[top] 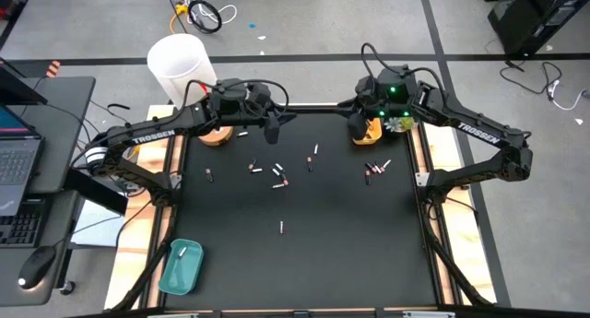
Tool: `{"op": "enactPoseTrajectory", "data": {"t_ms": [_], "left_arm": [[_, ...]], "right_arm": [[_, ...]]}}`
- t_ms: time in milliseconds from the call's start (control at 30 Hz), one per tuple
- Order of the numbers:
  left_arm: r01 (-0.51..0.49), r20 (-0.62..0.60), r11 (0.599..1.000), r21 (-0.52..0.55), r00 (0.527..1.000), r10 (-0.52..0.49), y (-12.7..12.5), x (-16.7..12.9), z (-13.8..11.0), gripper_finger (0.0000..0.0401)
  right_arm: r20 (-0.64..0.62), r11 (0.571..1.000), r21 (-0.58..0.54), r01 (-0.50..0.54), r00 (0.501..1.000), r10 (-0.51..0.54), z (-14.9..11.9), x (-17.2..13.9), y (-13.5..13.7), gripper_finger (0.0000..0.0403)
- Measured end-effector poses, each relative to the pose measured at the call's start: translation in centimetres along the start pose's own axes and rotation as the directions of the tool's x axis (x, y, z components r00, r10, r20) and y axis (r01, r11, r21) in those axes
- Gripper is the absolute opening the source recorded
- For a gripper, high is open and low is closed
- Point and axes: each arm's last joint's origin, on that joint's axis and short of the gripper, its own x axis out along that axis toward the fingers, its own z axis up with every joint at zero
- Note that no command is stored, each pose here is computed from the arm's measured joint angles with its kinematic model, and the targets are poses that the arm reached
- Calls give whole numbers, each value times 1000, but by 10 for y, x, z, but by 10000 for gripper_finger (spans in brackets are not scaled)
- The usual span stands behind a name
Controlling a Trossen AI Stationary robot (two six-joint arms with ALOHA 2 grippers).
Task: Sort batteries
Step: Put the black battery into the yellow bin
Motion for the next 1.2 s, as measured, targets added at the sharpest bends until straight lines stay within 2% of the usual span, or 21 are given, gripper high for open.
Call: {"op": "enactPoseTrajectory", "data": {"t_ms": [600, 1200], "left_arm": [[0, 0, 1000, 0, 1000, 0, 0, 0, 0, 99], [0, 0, 1000, 0, 1000, 0, 0, 0, 0, 99]], "right_arm": [[-27, 996, 16, -84, 996, 84, -1, 0, 0, 87], [-38, 995, -21, -98, 995, 97, -3, 0, 2, 84]]}}
